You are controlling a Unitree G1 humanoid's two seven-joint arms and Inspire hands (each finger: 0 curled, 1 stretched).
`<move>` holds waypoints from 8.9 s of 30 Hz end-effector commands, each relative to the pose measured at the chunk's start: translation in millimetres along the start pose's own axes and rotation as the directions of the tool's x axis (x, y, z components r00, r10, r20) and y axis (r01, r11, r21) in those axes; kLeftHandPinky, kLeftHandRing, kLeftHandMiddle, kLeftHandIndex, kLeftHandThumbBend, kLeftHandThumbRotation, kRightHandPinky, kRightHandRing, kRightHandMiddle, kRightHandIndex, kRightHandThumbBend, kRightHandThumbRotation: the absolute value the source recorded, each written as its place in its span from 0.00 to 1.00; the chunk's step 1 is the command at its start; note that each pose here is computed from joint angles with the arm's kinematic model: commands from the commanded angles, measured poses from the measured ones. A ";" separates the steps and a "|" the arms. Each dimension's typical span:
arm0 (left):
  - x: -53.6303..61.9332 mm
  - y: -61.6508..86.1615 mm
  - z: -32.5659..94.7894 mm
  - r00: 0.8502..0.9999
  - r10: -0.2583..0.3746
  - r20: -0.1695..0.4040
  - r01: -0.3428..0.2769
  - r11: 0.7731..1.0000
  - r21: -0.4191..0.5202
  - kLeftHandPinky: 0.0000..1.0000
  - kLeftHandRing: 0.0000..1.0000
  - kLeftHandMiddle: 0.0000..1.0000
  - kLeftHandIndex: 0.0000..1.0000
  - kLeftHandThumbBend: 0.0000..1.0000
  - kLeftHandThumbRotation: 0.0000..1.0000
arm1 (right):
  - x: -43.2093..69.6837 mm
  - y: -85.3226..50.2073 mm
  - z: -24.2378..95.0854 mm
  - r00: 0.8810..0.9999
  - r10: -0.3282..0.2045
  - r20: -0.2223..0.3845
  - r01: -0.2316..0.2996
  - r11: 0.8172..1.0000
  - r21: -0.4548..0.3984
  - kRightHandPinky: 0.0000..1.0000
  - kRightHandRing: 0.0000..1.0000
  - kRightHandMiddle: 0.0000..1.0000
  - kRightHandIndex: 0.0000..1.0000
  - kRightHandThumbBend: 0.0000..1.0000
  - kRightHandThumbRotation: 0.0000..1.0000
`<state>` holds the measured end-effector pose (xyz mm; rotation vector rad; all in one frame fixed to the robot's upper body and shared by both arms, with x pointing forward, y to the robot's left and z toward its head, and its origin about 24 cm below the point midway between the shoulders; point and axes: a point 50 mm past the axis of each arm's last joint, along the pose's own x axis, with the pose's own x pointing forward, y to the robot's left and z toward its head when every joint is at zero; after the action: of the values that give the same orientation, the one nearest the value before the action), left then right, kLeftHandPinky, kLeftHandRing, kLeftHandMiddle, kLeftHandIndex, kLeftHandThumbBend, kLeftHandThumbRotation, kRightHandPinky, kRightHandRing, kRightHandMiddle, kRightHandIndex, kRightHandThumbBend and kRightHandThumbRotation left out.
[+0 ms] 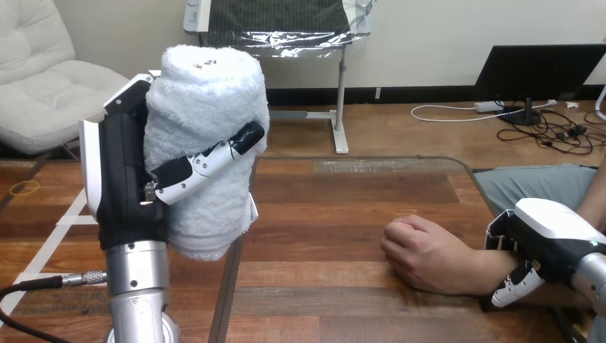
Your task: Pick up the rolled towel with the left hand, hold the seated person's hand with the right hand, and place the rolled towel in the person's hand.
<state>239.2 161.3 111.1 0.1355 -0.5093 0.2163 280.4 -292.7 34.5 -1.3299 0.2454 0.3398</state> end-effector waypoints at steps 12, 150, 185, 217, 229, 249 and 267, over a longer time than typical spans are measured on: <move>13.5 -6.0 -1.0 1.000 -0.004 0.026 0.005 0.999 -0.031 0.15 0.20 0.27 0.33 0.47 0.00 | 3.1 -13.4 10.3 0.997 -0.070 0.032 0.067 0.995 0.072 0.24 0.29 0.35 0.37 0.84 0.08; 44.6 -173.6 -34.7 0.948 -0.276 -0.158 0.149 0.825 -0.545 0.24 0.30 0.37 0.41 0.56 0.01 | 4.4 -88.7 80.5 0.934 -0.273 0.230 0.243 0.958 0.153 0.22 0.26 0.32 0.33 0.89 0.18; 35.7 -191.7 -17.8 0.942 -0.316 -0.116 0.170 0.744 -0.646 0.23 0.29 0.35 0.39 0.57 0.01 | 4.1 -86.9 78.3 0.934 -0.280 0.220 0.244 0.953 0.176 0.23 0.27 0.33 0.33 0.87 0.19; 40.3 -175.1 -26.2 0.923 -0.376 -0.075 0.224 0.688 -0.690 0.41 0.50 0.58 0.62 0.65 0.49 | -4.0 -86.4 76.3 0.963 -0.161 0.218 0.145 0.985 0.089 0.39 0.48 0.54 0.59 0.96 0.49; 48.0 -152.9 -31.1 0.930 -0.365 -0.045 0.268 0.755 -0.599 0.61 0.68 0.71 0.72 0.75 0.80 | -11.5 -85.9 74.7 0.963 -0.133 0.234 0.116 0.990 0.086 0.50 0.62 0.66 0.70 1.00 0.68; 51.0 -116.5 -40.3 0.936 -0.351 -0.032 0.279 0.792 -0.543 0.75 0.76 0.76 0.72 0.76 0.99 | -20.2 -84.2 73.2 0.957 -0.105 0.270 0.075 0.990 0.122 0.55 0.68 0.72 0.75 1.00 0.85; 40.0 -91.2 -44.6 0.954 -0.297 -0.041 0.242 0.844 -0.478 0.88 0.79 0.78 0.72 0.69 0.99 | -27.6 -81.4 71.3 0.951 -0.187 0.246 0.139 0.969 0.202 0.57 0.75 0.77 0.80 1.00 0.90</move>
<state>319.9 76.9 79.6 -0.3181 -0.3619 -0.2069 284.4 -243.3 123.1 -1.1457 0.0100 0.4171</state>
